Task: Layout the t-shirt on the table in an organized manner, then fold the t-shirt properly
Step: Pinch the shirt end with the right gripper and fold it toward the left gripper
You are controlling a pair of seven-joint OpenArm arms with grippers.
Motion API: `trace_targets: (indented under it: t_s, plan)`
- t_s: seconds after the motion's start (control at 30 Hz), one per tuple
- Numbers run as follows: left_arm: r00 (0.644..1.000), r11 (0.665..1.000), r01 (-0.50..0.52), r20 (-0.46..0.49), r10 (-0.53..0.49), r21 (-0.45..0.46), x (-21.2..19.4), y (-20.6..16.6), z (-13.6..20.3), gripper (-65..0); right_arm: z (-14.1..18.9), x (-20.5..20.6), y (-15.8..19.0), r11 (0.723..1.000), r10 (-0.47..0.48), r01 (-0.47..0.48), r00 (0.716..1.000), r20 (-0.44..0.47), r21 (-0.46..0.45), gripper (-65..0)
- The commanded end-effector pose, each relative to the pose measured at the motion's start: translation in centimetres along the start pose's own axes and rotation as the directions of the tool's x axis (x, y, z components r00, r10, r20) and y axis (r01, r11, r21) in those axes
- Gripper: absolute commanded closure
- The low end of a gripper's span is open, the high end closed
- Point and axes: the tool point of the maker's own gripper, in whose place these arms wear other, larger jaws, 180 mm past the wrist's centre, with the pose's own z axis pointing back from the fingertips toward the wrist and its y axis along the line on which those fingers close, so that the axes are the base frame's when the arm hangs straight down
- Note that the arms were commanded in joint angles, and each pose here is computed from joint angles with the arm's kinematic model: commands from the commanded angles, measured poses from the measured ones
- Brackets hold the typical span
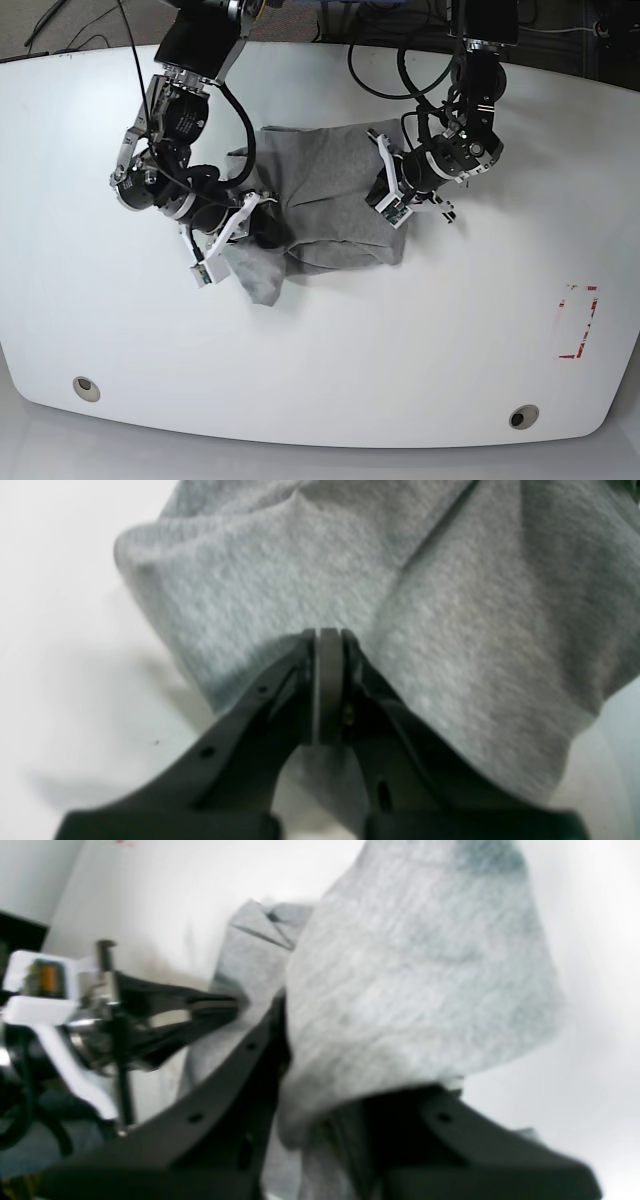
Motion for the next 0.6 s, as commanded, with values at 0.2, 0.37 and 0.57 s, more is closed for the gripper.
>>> trace_targets:
  t_s: [0.2,0.37,0.57]
  plan:
    - [0.998,1.0,0.004,0.056,-0.004,0.003,1.6,0.2,0.1,0.0,-1.1,2.9,3.3,0.996,0.035,-0.04,0.998,0.059,0.077,0.0]
    - [0.997,0.999,0.025,0.077,-0.027,0.022,2.6,0.5,0.8,0.0,-1.2,2.9,3.5,0.996,0.037,-0.042,0.998,0.058,0.082,0.0]
    - [0.993,0.996,0.062,0.1,-0.069,0.067,3.4,1.2,2.7,0.0,-1.0,2.8,3.0,0.996,0.046,-0.05,0.998,0.051,0.069,0.0]
